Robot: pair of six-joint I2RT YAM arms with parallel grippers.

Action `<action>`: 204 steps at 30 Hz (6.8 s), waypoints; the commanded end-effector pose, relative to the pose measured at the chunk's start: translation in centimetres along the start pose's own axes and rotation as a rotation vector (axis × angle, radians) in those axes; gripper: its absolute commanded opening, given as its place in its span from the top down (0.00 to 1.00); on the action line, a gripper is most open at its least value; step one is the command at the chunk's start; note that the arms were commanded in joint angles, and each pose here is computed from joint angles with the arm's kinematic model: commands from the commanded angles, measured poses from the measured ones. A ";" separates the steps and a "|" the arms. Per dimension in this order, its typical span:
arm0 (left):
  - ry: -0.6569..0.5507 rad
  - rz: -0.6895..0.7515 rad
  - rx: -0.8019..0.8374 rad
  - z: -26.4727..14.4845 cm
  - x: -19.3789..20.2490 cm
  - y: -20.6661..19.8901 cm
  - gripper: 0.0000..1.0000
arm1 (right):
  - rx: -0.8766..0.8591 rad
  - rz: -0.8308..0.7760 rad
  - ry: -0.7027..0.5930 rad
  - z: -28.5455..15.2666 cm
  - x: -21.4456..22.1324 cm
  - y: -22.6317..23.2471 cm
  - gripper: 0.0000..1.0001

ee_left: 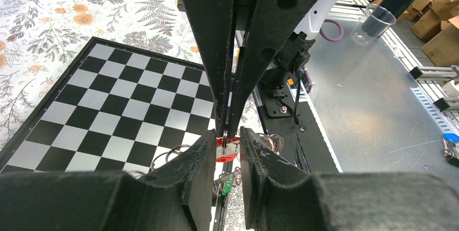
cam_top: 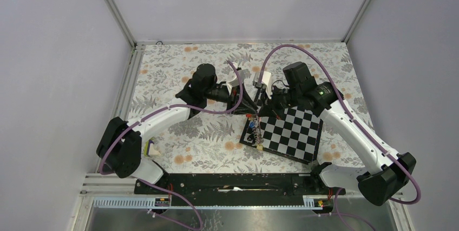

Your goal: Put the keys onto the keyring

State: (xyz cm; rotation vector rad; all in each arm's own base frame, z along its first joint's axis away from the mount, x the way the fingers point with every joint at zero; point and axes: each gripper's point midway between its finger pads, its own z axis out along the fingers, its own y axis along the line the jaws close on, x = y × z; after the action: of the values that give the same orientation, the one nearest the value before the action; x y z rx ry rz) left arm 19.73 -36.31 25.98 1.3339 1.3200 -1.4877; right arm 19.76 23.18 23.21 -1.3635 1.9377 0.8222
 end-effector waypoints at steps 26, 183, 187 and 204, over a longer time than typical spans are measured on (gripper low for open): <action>-0.044 0.055 0.050 0.2 -1.7 -1.0 1.00 | 0.011 -0.099 -0.108 -1.3 -2.5 0.8 0.84; -0.129 0.062 0.099 -0.4 -3.3 -2.3 1.00 | 0.039 -0.094 -0.090 -1.9 -1.7 0.5 0.68; -0.170 0.066 0.107 -1.1 -4.0 -2.9 1.00 | 0.049 -0.109 -0.120 -2.7 -1.9 0.7 0.60; -0.252 0.019 0.120 -1.3 -3.9 -3.5 1.00 | -0.044 -0.118 -0.176 -2.0 -3.2 1.5 0.60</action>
State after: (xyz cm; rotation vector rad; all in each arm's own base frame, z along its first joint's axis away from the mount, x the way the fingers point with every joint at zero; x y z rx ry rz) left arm 17.65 -35.03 28.70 1.1910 1.1828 -1.7140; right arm 18.82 23.20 26.54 -1.3615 1.7481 0.8633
